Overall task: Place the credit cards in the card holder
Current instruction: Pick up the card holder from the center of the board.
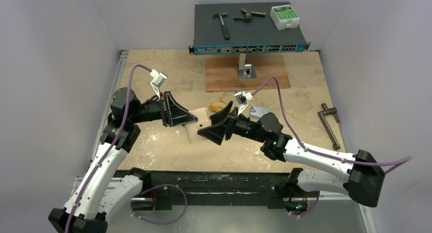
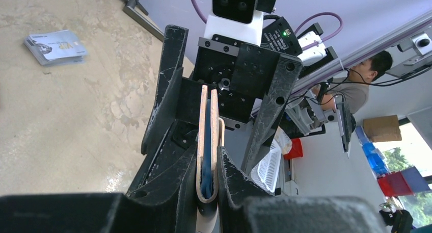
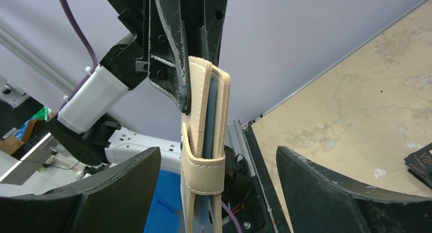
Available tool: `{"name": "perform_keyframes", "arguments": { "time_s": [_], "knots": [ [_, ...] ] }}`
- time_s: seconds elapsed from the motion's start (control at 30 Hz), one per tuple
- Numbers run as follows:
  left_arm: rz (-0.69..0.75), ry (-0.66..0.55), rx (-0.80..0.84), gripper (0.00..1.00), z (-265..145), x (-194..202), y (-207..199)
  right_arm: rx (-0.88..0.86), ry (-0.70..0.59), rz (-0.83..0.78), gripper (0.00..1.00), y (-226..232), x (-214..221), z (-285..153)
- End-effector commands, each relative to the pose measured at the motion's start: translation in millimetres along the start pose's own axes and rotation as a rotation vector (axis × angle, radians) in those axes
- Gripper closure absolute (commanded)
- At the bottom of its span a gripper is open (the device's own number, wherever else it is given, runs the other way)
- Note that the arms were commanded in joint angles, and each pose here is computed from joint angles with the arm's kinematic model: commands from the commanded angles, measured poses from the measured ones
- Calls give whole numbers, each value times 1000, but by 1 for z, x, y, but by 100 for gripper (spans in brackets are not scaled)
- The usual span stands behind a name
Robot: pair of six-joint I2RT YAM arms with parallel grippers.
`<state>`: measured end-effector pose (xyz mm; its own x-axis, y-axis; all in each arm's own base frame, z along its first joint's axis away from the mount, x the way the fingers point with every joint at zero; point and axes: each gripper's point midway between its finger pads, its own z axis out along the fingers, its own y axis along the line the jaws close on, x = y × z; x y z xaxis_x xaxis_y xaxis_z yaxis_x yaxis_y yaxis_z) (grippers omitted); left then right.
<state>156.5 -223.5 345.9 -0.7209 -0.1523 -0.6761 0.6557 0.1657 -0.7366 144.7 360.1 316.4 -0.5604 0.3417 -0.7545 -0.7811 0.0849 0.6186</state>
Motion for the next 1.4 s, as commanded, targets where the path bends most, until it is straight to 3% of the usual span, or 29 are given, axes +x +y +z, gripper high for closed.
{"name": "perform_keyframes", "arguments": {
  "time_s": [0.0, 0.07, 0.1, 0.13, 0.17, 0.23, 0.3, 0.47, 0.67, 0.83, 0.9, 1.03, 1.1, 1.17, 1.27, 1.37],
  "knots": [
    [13, -8, 41, 84, -4, -1, -19, -129, -69, -23, 25, 36, -26, 1],
    [13, -12, 41, 81, -4, -2, -19, -134, -68, -17, 44, 37, -25, 0],
    [12, -12, 41, 78, -3, -2, -19, -134, -68, -14, 60, 37, -24, -1],
    [7, -11, 40, 74, -3, -3, -19, -129, -67, -13, 88, 36, -24, -2],
    [4, -8, 41, 67, -3, -3, -18, -121, -67, -11, 100, 35, -24, -3],
    [-1, 1, 45, 46, -2, -3, -19, -116, -62, -17, 100, 34, -22, -5],
    [2, 14, 54, 35, -2, -2, -19, -123, -47, -29, 100, 36, -20, -7],
    [3, 72, 96, 29, -1, 4, -21, -222, 56, -78, 100, 55, -8, -9],
    [66, 133, 159, 31, -5, 6, -35, -247, 167, -94, 100, 56, 9, -9],
    [81, 161, 168, 46, -9, 16, -36, -231, 149, -120, 100, 56, 3, -9],
    [91, 178, 177, 47, -12, 23, -37, -230, 157, -132, 100, 57, 1, -7],
    [139, 212, 176, 44, -16, 35, -37, -236, 192, -155, 100, 59, 0, -2],
    [154, 223, 164, 34, -18, 38, -35, -241, 210, -169, 100, 61, 0, 0],
    [172, 225, 148, 32, -19, 37, -35, -238, 233, -179, 100, 60, 1, 2],
    [233, 202, 121, 42, -19, 30, -36, -227, 261, -185, 100, 58, 4, 2],
    [266, 175, 90, 61, -18, 24, -35, -209, 263, -189, 100, 55, 4, 1]
  ]
}}
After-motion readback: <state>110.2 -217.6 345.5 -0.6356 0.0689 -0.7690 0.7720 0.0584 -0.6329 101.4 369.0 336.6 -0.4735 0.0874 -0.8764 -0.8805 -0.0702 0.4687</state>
